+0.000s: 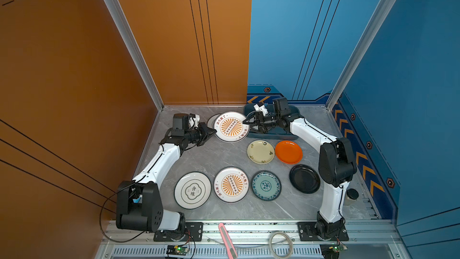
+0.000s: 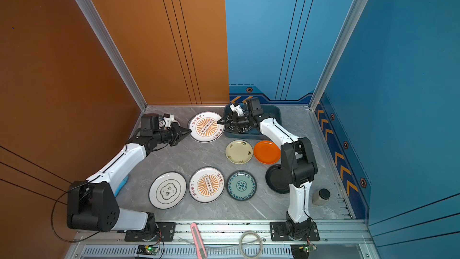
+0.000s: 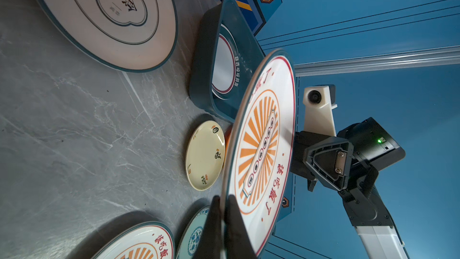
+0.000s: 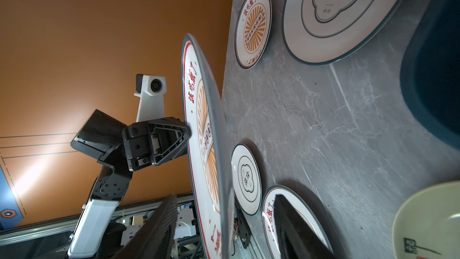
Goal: Place the plates into the plastic bin on the countertop
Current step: 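Grasp the sunburst plate's edge with the right gripper from the left gripper, then lower the sunburst plate into the teal bin with the right gripper while left gripper withdraws, then open the right gripper and lift it from the bin while left grasps another sunburst plate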
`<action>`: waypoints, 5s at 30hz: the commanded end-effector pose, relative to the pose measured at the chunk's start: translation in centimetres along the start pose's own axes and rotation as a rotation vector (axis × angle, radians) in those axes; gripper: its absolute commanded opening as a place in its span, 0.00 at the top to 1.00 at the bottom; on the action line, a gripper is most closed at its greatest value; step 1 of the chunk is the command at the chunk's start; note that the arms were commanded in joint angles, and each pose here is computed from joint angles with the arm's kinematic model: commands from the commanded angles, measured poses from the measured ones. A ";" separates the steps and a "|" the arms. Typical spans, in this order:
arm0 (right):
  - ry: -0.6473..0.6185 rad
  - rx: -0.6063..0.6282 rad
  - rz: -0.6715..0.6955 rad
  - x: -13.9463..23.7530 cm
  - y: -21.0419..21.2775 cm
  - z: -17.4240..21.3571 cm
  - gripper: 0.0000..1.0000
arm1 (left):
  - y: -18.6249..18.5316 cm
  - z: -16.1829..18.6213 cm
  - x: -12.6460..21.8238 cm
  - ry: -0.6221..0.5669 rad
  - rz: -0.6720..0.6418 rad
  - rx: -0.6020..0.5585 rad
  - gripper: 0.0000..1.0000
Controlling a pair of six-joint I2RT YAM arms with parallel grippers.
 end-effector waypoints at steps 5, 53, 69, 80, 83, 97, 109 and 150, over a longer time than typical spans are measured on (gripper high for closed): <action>0.029 -0.008 -0.037 -1.0 -0.3 -0.3 0.55 | -2.6 -1.2 -1.7 -0.007 0.061 -0.064 1.00; -0.395 -0.196 0.282 12.3 -5.6 -9.3 1.00 | 2.8 -0.5 4.5 -0.140 -0.325 0.009 0.02; -0.422 -0.313 0.474 12.6 -10.0 -11.2 1.00 | 7.9 -0.5 7.6 -0.201 -0.384 0.142 0.01; -0.379 -0.349 0.542 10.3 -10.9 -11.7 1.00 | 9.8 -1.4 7.5 -0.226 -0.402 0.184 0.00; -0.354 -0.342 0.564 9.4 -11.0 -11.3 1.00 | 10.4 -1.6 7.3 -0.230 -0.405 0.196 0.00; -0.327 -0.393 0.598 7.2 -12.8 -11.2 1.00 | 13.0 -3.6 5.7 -0.245 -0.410 0.242 0.00; -0.315 -0.408 0.689 7.7 -13.2 -10.6 0.68 | 15.1 -4.2 5.7 -0.294 -0.431 0.311 0.00; -0.422 -0.246 0.684 16.6 -5.1 -6.7 0.57 | 23.1 -7.6 1.3 -0.422 -0.529 0.519 0.23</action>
Point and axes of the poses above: each gripper's point midway between its finger pads, its own x axis back along the fingers, its own y axis along the line the jaws close on, z = x × y, the point moved 9 cm from there along x, back along the fingers, and after that the axes turned 3 degrees about -x, right-handed, at the moved point
